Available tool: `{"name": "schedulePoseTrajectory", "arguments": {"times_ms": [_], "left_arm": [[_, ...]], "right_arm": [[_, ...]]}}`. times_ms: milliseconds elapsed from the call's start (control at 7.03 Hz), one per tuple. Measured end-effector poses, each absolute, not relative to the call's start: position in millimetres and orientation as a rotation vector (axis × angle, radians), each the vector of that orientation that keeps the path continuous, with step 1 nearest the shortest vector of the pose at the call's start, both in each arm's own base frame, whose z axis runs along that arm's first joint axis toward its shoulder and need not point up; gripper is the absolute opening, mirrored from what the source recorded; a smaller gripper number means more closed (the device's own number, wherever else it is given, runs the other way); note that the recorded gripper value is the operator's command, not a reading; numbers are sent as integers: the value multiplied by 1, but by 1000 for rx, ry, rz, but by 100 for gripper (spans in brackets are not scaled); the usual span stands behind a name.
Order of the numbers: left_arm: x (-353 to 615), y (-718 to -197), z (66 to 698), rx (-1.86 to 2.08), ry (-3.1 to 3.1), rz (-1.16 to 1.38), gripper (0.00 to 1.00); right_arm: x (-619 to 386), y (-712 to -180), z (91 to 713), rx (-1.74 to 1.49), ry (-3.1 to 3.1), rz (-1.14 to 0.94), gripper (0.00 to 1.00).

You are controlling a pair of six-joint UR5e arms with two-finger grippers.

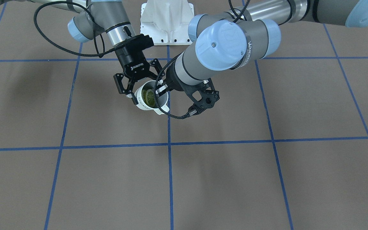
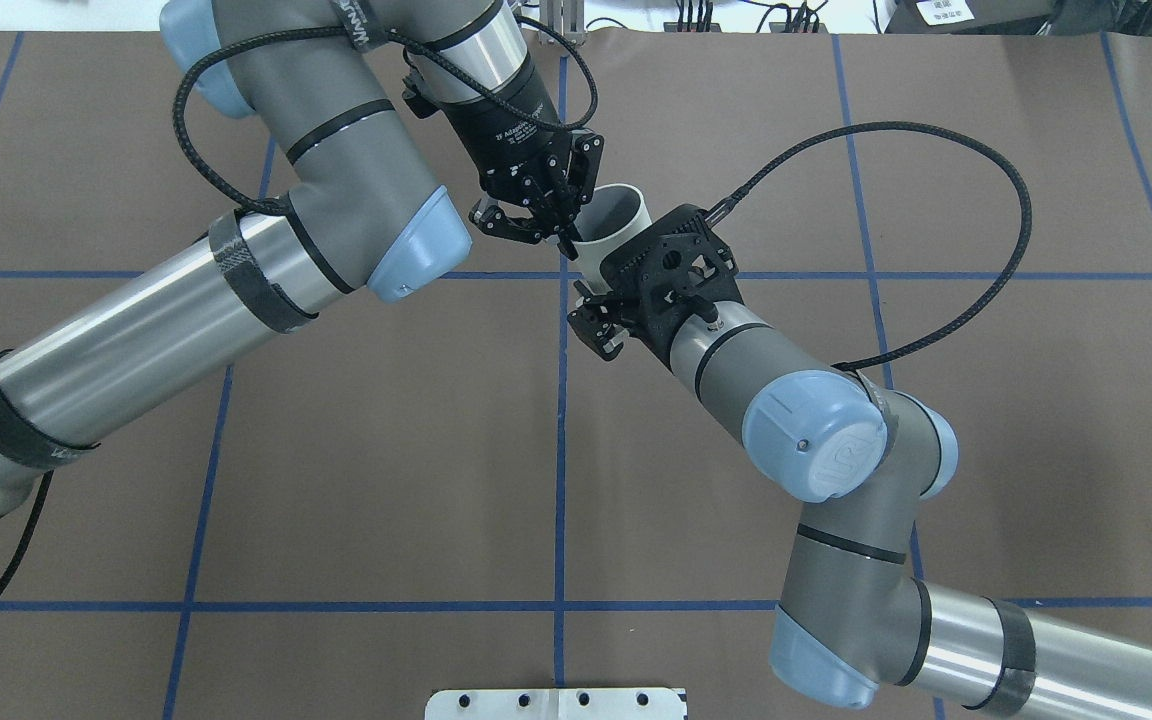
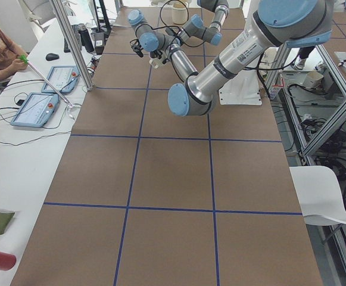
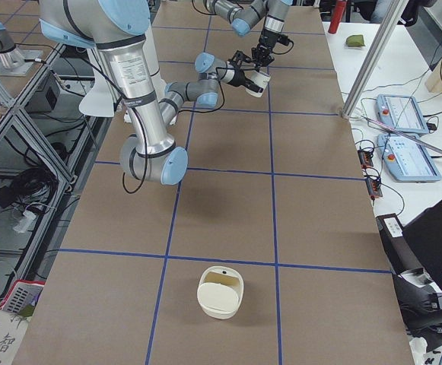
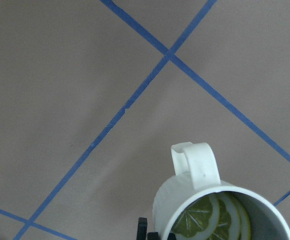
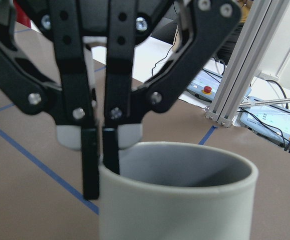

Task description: Left arm hands cup to right arm to dump lemon

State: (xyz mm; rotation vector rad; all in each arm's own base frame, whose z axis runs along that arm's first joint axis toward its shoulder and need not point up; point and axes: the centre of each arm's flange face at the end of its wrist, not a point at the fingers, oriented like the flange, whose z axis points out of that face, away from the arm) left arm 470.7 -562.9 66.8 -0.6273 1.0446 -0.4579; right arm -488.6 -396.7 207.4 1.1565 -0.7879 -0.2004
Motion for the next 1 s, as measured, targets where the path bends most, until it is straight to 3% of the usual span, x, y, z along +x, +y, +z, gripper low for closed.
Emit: {"name": "schedulePoseTrajectory", "arguments": {"times_ms": [285, 427, 569, 712, 996], "left_arm": [[475, -558, 67, -631, 1042, -449, 0], [477, -556, 67, -633, 1042, -447, 0], [477, -556, 67, -632, 1043, -445, 99], [477, -556, 68, -625, 1048, -439, 100], [475, -556, 69, -609, 1063, -424, 100]], "right_arm": [[-489, -397, 208, 1156, -788, -200, 99], [-489, -397, 208, 1156, -788, -199, 49], [-489, -397, 207, 1151, -795, -189, 28], [-489, -397, 206, 1138, -815, -165, 2], [-490, -397, 203, 1114, -848, -122, 0]]}}
